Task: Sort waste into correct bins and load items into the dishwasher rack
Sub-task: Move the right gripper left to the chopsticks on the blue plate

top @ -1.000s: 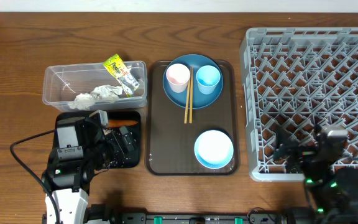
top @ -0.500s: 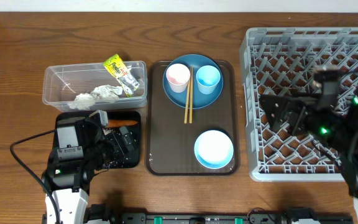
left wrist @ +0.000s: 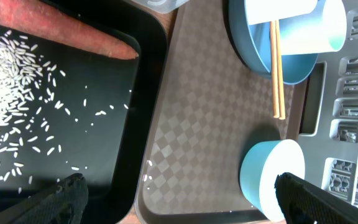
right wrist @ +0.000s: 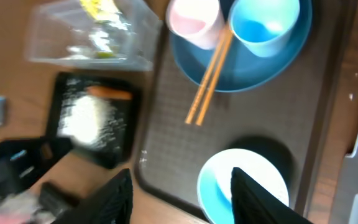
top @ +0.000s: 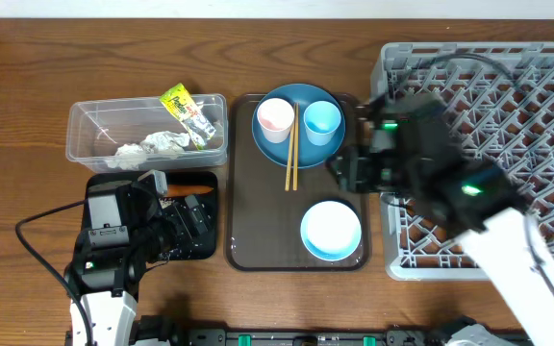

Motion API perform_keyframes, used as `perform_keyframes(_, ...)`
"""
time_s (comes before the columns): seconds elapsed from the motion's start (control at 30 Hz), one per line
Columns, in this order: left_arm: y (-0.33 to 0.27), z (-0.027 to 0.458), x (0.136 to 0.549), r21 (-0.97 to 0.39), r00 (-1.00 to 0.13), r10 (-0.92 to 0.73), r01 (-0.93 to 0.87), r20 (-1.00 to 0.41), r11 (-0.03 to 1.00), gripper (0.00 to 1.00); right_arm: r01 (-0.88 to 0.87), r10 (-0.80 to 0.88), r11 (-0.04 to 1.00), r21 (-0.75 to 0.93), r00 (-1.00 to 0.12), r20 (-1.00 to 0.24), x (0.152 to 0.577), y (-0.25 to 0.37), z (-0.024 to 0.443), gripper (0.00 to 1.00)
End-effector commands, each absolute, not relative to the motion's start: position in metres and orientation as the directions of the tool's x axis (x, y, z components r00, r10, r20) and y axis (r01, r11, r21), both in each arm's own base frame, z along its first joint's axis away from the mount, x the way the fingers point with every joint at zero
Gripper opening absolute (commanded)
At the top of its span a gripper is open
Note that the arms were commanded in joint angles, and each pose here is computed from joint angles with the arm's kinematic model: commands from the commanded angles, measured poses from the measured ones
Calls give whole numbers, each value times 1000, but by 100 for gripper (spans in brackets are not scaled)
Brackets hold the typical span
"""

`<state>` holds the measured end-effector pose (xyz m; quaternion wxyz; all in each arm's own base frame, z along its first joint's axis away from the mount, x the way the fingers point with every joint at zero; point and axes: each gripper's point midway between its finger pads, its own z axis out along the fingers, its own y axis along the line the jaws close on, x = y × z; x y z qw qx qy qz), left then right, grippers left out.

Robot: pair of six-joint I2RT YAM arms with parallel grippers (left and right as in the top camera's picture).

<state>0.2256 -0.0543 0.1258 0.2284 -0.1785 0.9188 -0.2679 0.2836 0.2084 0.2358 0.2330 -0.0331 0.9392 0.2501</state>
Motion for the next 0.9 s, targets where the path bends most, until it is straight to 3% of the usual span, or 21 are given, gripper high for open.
perform_keyframes(0.0,-51,131,229,-565,-824,-448,-198,-346,801,98,-60,117,932,358,-884,-452,302,214,207,49)
perform_keyframes(0.17,-51,131,229,-565,-825,-447,-197,-346,801,98,6,145,938,348,-916,-374,320,237,160,47)
perform_keyframes(0.43,-51,131,229,-565,-825,-447,-197,-346,801,98,70,163,944,321,-948,-273,333,253,99,33)
perform_keyframes(0.87,-51,131,229,-565,-825,-447,-197,-346,801,98,76,147,946,315,-967,-209,334,266,60,27)
